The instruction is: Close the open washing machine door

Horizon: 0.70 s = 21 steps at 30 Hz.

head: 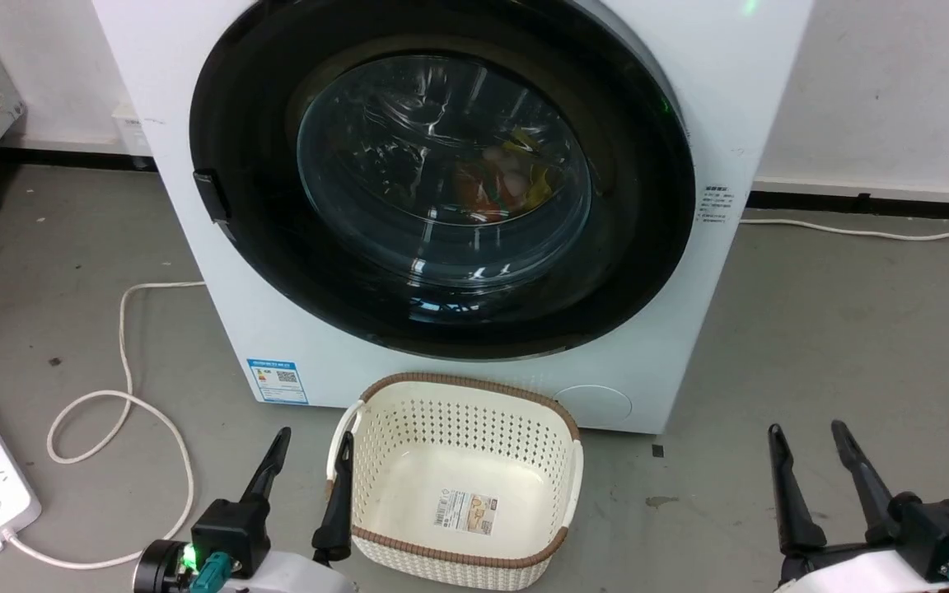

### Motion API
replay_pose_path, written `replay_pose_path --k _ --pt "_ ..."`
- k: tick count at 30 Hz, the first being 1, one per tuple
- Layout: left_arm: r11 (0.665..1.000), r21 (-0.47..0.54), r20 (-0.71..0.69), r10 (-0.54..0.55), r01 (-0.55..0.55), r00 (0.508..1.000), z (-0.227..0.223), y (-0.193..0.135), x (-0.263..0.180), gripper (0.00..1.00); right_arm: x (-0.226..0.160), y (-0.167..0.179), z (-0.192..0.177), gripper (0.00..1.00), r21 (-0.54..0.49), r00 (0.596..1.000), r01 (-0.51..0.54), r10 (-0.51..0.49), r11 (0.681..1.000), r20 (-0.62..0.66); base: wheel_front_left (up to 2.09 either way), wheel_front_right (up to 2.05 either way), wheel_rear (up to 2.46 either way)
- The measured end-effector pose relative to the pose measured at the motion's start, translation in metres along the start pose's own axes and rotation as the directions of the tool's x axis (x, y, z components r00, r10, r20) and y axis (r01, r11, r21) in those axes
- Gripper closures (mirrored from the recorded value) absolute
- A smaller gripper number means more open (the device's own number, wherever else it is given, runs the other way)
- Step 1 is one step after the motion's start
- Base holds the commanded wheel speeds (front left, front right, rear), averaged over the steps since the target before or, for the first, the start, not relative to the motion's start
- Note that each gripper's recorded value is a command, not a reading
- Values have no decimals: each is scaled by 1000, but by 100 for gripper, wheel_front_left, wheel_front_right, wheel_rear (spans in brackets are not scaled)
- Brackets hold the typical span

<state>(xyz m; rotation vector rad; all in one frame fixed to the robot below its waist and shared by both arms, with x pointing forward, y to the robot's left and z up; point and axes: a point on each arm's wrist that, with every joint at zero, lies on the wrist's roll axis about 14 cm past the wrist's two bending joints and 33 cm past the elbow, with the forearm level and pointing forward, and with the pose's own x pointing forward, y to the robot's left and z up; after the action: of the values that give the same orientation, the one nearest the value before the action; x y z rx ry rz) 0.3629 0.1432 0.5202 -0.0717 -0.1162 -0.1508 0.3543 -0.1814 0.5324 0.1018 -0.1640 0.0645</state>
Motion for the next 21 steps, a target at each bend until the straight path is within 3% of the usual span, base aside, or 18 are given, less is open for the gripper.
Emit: replay_pose_path --k 3,4,21 --pt "1000 0 0 0 0 1000 0 0 0 0 -2 1 -4 0 18 1000 0 0 1000 -13 0 0 0" --pt "1000 -1 -1 1 -1 1000 0 0 0 100 -2 2 -6 100 21 1000 -2 3 1000 -17 0 0 0" --pt "1000 2 -15 7 -7 1000 -1 1 1 100 -1 4 -9 100 13 999 -9 9 1000 -41 0 0 0"
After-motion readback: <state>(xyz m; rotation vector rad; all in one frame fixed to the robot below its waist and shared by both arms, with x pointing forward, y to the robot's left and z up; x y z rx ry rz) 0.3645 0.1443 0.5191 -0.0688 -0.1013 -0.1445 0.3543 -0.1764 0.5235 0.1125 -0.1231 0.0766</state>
